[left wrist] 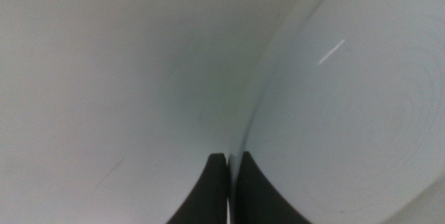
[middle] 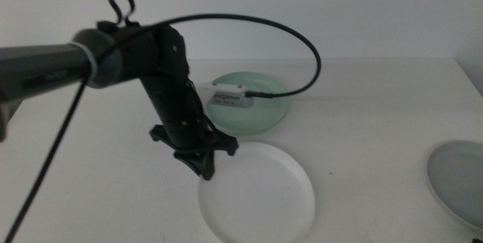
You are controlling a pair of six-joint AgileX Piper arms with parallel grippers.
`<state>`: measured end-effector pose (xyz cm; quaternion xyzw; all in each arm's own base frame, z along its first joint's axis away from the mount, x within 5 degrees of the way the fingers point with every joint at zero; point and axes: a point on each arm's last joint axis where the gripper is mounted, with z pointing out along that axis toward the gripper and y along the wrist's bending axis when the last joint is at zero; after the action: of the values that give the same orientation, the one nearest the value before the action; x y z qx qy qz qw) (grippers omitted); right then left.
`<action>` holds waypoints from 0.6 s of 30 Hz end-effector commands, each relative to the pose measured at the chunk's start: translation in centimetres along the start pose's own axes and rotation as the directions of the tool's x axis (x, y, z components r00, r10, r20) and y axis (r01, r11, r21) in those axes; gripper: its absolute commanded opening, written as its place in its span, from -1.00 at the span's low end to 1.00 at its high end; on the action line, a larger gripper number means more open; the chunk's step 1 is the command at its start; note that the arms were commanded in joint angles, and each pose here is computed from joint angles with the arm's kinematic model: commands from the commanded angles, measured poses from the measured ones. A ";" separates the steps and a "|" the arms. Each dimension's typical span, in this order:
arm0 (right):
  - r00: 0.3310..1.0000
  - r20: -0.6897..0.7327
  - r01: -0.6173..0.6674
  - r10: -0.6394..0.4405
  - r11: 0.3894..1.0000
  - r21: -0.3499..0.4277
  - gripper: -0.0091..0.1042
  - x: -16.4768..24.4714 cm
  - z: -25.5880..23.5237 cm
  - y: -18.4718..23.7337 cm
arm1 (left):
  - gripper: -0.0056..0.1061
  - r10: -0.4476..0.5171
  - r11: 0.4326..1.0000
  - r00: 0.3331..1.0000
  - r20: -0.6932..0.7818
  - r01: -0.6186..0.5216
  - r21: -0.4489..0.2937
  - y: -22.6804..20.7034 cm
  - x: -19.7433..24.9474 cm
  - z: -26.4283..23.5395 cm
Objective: Stack the three bowls on top of each other.
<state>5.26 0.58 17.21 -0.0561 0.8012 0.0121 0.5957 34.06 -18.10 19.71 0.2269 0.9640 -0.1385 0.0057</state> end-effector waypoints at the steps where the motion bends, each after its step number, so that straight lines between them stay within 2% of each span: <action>1: 0.996 0.090 0.013 -0.014 1.000 0.018 0.39 -0.8 -0.3 -0.1 | -0.99 -0.004 0.999 0.995 0.103 0.000 0.043 -1.6 -0.8 -1.8; 12: 0.996 0.090 0.013 -0.014 1.000 0.018 0.39 -0.8 -0.3 -0.1 | -0.95 -0.029 0.999 0.992 0.124 0.024 0.040 -1.1 -1.9 0.8; 15: 0.996 0.090 0.013 -0.014 1.000 0.018 0.39 -0.8 -0.3 -0.1 | -0.75 -0.030 0.999 0.991 0.134 0.025 0.039 -1.0 -2.0 0.8; 18: 0.996 0.090 0.013 -0.014 1.000 0.018 0.39 -0.8 -0.3 -0.1 | -0.39 -0.032 0.999 0.992 0.125 0.027 0.041 -0.9 -2.0 0.5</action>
<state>5.26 0.58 17.21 -0.0561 0.8012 0.0121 0.5957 35.35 -19.59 16.50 0.2100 0.9658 -0.1501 0.0242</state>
